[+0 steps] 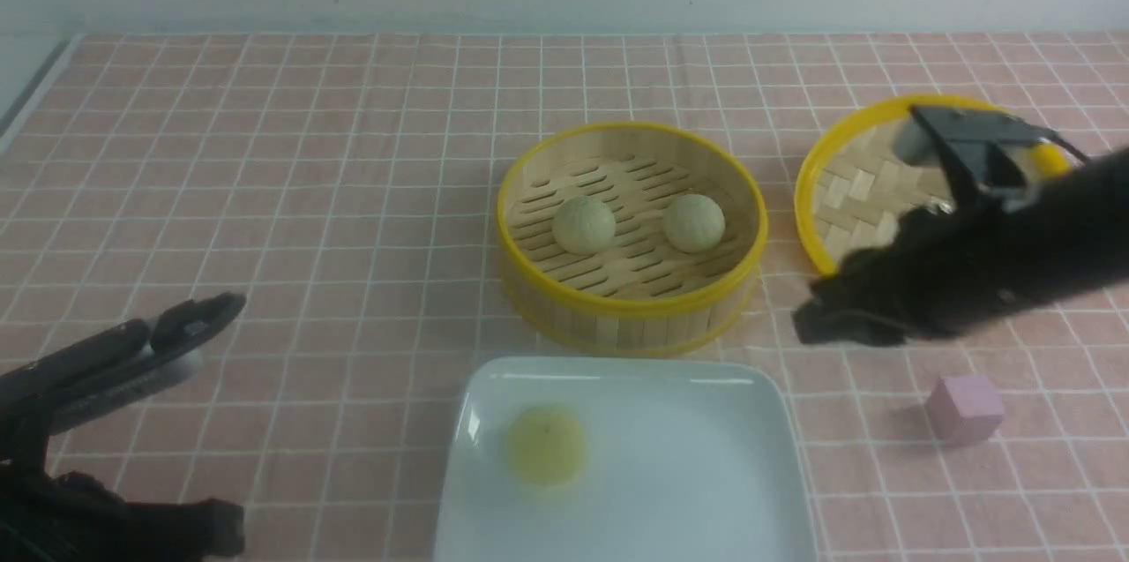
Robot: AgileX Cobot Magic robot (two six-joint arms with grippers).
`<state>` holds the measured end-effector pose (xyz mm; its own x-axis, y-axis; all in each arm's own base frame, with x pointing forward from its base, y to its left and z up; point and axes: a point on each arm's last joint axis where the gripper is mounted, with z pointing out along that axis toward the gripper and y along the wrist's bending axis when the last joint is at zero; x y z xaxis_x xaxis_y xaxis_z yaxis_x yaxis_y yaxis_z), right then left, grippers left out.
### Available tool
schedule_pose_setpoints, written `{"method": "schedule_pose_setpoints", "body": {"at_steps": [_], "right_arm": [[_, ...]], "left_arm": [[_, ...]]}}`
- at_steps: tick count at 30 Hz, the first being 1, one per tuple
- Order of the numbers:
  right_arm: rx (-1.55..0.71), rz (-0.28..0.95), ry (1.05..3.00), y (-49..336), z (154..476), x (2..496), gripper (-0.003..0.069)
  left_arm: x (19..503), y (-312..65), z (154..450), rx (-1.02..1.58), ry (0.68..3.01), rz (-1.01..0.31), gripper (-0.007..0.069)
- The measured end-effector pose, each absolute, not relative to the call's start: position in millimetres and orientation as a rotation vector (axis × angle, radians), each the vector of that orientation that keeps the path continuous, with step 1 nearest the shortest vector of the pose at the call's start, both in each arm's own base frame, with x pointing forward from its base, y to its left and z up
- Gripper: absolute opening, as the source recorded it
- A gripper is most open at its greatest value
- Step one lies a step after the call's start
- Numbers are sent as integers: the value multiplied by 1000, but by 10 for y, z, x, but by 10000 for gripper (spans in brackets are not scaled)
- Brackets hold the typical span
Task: Put the steamed buns into the plate on the pink tablecloth.
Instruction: 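Reach toward a bun in the bamboo steamer with the right gripper, then move the steamed bun from the bamboo steamer onto the white plate with the right gripper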
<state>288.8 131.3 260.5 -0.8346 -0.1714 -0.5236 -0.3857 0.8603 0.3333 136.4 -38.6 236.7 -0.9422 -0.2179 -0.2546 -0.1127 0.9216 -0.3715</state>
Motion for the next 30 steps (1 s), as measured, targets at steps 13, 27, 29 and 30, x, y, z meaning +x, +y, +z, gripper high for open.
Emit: {"method": "schedule_pose_setpoints", "body": {"at_steps": [13,27,29,30], "right_arm": [[-391,248,2547,1816,2419,4177,302],[-512,302,2521,2088,3159,3394,9],[-509,317,2534,2071,3179,3196,9],[-501,329,2583,2042,3053,2924,9]], "left_arm": [[1378,-389,2374,-253,2771,-522,43],[1381,-390,2375,-254,2767,-524,59],[1384,-390,2376,-255,2763,-523,59],[1394,-388,2379,-257,2752,-522,61]]}}
